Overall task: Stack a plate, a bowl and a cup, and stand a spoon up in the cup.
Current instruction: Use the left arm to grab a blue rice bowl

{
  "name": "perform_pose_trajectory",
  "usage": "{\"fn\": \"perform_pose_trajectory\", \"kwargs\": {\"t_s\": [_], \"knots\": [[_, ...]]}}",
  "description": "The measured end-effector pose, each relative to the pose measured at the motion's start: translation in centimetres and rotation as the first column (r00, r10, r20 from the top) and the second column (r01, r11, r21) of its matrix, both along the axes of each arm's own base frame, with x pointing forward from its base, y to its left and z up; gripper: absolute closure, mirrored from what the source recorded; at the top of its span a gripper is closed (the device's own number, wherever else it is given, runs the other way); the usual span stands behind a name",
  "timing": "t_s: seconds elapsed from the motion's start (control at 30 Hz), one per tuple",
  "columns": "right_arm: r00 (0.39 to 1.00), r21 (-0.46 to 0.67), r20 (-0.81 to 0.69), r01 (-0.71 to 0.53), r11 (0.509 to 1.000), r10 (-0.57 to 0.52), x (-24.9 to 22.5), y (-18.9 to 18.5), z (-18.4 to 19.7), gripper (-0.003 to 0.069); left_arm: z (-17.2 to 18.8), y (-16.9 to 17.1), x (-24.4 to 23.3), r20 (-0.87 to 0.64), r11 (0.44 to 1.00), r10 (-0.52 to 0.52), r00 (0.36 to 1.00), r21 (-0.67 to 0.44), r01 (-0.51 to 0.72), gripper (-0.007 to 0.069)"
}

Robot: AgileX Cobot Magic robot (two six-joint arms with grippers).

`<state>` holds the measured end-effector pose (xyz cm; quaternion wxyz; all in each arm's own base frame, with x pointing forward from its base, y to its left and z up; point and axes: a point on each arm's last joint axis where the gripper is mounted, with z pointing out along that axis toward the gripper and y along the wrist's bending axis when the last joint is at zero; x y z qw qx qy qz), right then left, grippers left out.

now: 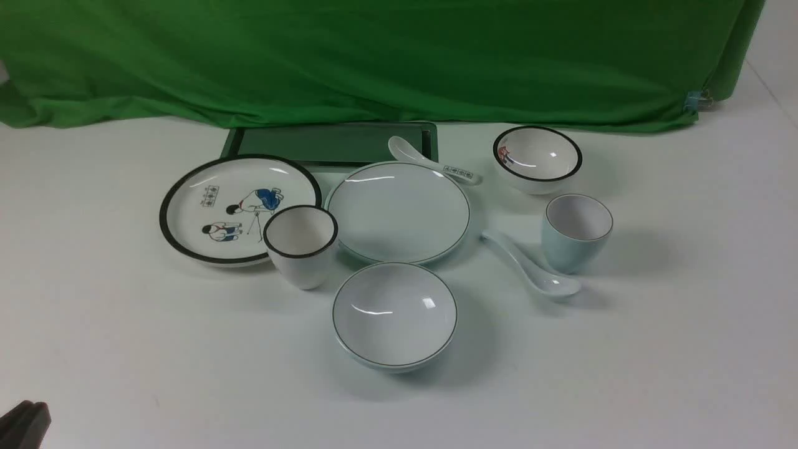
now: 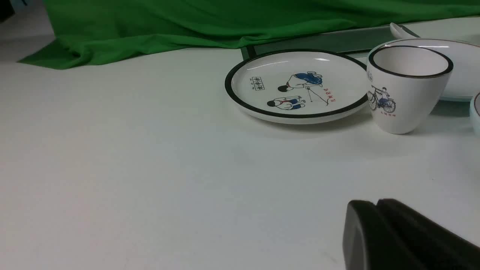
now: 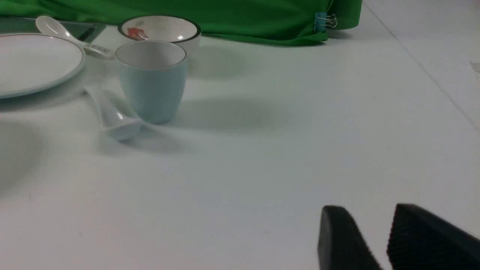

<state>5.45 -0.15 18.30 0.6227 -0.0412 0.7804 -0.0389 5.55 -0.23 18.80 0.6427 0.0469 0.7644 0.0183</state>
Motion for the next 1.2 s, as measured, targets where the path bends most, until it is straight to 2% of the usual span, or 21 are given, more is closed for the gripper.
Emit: {"fn": "perform_pose_trajectory", "kwargs": {"t_s": [0.8, 0.97, 1.1, 1.2], "knots": [[1.000, 0.000, 0.000, 0.000, 1.000, 0.000, 0.00, 0.00, 0.00, 0.0419, 0.01, 0.03, 0.00, 0.001, 1.000, 0.001, 1.000, 0.011, -0.001, 0.0654], [1.000, -0.090, -0.002, -0.010, 0.996, 0.010, 0.00, -0.09, 0.00, 0.0419, 0.03, 0.05, 0.01, 0.004, 1.000, 0.002, 1.000, 0.023, -0.002, 0.0654], [1.000, -0.112, -0.001, -0.013, 0.994, 0.013, 0.00, -0.11, 0.01, 0.0419, 0.17, 0.06, 0.03, 0.020, 1.000, 0.002, 1.000, 0.031, -0.002, 0.0654], [1.000, -0.119, 0.024, -0.014, 0.993, 0.017, 0.05, -0.09, 0.24, 0.0419, 0.87, 0.08, 0.11, 0.098, 0.999, 0.002, 0.995, 0.040, -0.006, 0.0654]]}}
